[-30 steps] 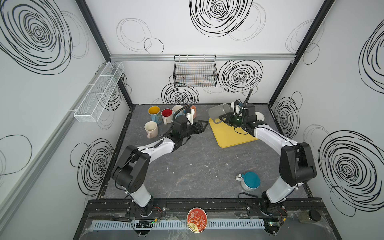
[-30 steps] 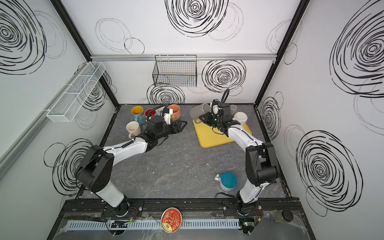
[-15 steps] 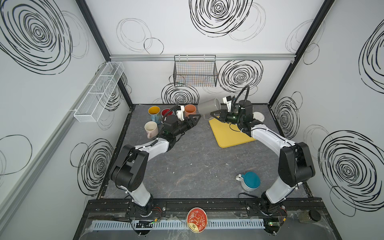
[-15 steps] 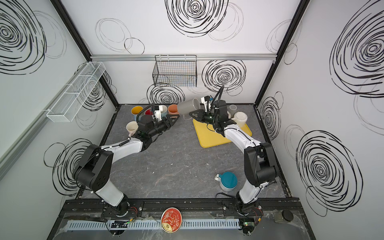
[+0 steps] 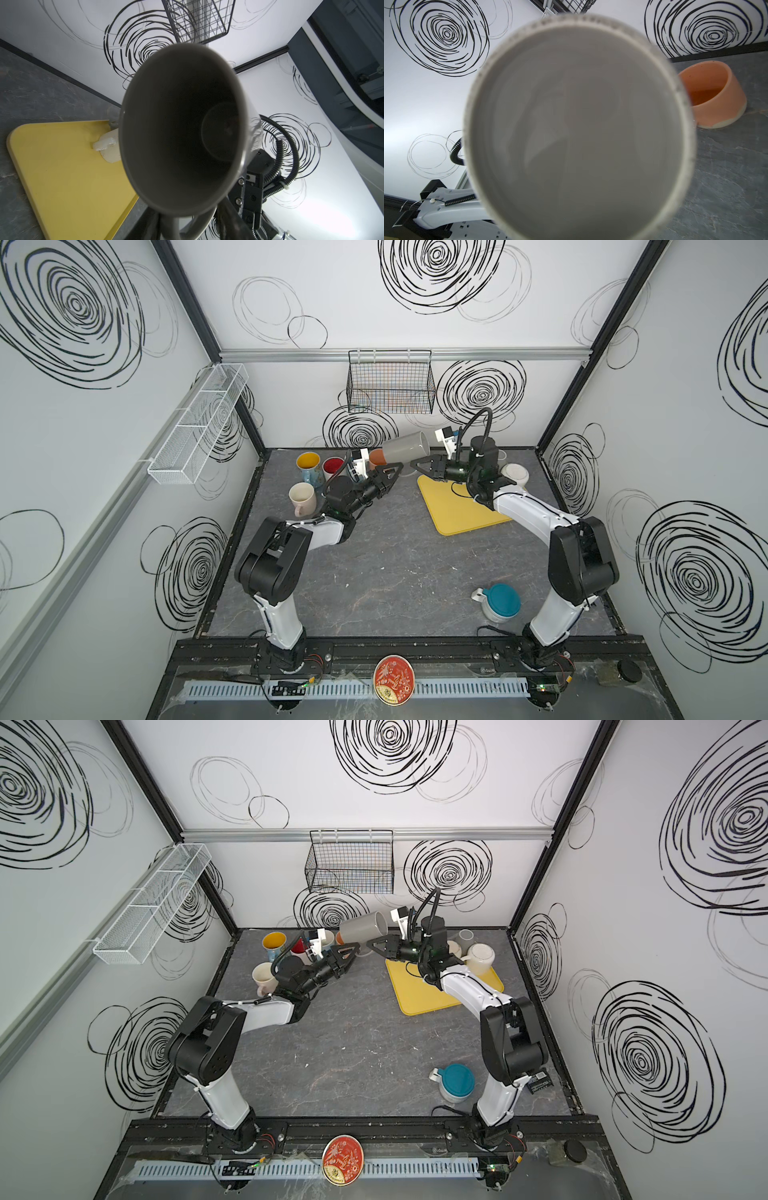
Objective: Turn the mug right side up
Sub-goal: 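Tilt the grey mug toward the left gripper while it grasps the handle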
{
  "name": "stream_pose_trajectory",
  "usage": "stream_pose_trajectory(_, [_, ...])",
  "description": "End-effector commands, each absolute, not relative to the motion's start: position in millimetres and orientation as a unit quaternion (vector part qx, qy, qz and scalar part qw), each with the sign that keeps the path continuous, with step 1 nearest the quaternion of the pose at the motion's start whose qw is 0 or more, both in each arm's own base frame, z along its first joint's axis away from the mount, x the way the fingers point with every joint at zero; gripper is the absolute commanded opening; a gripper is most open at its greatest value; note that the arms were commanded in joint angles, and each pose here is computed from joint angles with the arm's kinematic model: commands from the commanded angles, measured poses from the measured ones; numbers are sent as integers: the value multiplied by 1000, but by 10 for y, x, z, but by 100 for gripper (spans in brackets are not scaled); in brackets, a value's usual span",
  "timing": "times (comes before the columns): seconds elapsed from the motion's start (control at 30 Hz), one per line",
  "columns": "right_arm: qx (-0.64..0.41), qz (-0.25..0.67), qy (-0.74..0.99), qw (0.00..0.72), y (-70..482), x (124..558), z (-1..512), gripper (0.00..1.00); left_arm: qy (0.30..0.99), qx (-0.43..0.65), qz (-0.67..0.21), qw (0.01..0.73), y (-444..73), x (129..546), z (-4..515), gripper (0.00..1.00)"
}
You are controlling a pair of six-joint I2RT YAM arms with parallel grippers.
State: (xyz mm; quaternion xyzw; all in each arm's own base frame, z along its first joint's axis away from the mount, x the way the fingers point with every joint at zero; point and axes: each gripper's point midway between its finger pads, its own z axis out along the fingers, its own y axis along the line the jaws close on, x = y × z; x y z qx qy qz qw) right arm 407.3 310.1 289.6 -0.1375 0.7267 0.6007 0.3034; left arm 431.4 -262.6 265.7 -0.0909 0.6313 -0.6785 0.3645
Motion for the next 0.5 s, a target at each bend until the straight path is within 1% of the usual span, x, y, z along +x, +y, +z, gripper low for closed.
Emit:
stream_pose_trajectory(0.0, [-201,632,658,356,3169,3986,3482,0,568,-42,-725,388,-2640,4160,3100,45])
stream_pose_trajectory(0.07, [-199,635,658,352,3177,3993,3463,0,558,-31,-735,383,-2659,4132,3171,44])
stream_pose_trajectory(0.13, [-197,635,659,352,3181,4009,3436,0,547,-26,-744,383,-2656,4113,3233,42])
stream_pose_trajectory(0.4, [-185,634,670,339,3204,4074,3343,0,536,-7,-750,386,-2664,4056,3380,20])
stream_pose_trajectory(0.47, [-183,633,674,334,3210,4091,3316,0,537,-4,-750,385,-2666,4051,3381,16])
